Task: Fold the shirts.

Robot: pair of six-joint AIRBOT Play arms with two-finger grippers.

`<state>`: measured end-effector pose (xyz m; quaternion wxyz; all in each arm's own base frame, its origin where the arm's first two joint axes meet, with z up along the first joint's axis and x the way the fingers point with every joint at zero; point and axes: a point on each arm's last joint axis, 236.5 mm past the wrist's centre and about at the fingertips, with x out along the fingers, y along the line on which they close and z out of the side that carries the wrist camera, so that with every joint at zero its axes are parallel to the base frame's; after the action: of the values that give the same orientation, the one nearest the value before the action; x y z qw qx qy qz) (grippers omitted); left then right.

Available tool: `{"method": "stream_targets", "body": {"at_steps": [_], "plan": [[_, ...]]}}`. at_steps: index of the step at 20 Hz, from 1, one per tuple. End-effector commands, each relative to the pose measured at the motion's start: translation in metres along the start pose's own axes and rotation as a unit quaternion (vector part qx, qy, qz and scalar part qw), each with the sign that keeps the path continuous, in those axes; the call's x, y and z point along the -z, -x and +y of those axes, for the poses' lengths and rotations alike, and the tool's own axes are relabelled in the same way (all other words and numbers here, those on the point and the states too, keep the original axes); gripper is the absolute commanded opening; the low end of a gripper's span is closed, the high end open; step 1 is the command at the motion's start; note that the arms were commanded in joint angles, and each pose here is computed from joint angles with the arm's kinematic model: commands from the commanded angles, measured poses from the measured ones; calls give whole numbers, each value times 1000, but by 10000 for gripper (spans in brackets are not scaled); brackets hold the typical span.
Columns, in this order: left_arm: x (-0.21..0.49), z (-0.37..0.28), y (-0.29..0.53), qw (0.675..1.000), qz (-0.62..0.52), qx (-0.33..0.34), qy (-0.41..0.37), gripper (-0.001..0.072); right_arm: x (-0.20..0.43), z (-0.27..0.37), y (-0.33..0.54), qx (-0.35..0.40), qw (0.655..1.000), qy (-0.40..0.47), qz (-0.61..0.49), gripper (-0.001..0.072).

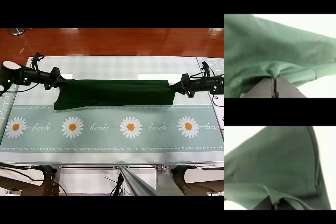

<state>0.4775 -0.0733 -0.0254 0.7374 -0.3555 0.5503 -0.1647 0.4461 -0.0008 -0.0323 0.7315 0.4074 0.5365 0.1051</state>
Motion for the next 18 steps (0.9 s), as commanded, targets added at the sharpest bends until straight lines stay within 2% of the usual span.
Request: {"method": "stream_targets", "body": {"at_steps": [1, 2, 3, 4, 5, 8, 10, 11, 13, 15, 18], "plan": [[-20, 7, -19, 1000, 5, 2, 14, 18, -22, 0, -28, -2, 1000, 0, 0, 26], [-17, 11, -22, 1000, 13, 1, 18, 136, -26, -2, -36, 0, 1000, -7, 0, 35], [-11, 11, -23, 999, 27, 3, 18, 555, -27, -4, -40, 0, 1000, -15, 1, 291], [-6, 16, -18, 999, 42, -2, 3, 705, -27, -3, -40, 0, 1000, -11, 5, 621], [-4, 30, -3, 998, 59, -28, -9, 704, -30, -4, -33, 3, 1000, -2, 6, 626], [4, 102, 78, 981, 97, -160, 48, 703, -43, -20, 14, 19, 1000, 9, 6, 626], [2, 140, 136, 967, 56, -235, 85, 703, -39, -45, 35, 38, 999, -8, 16, 626], [-4, 145, 155, 965, 15, -245, 94, 703, -33, -59, 37, 53, 998, -16, 26, 626], [-19, 132, 170, 967, -77, -229, 86, 703, -23, -70, 27, 61, 997, -21, 40, 626], [-24, 92, 159, 971, -148, -180, 43, 703, -10, -73, 5, 59, 996, -27, 66, 626], [13, 25, 112, 984, -134, -109, -41, 703, 3, -57, -35, 38, 994, -20, 98, 626]]}}
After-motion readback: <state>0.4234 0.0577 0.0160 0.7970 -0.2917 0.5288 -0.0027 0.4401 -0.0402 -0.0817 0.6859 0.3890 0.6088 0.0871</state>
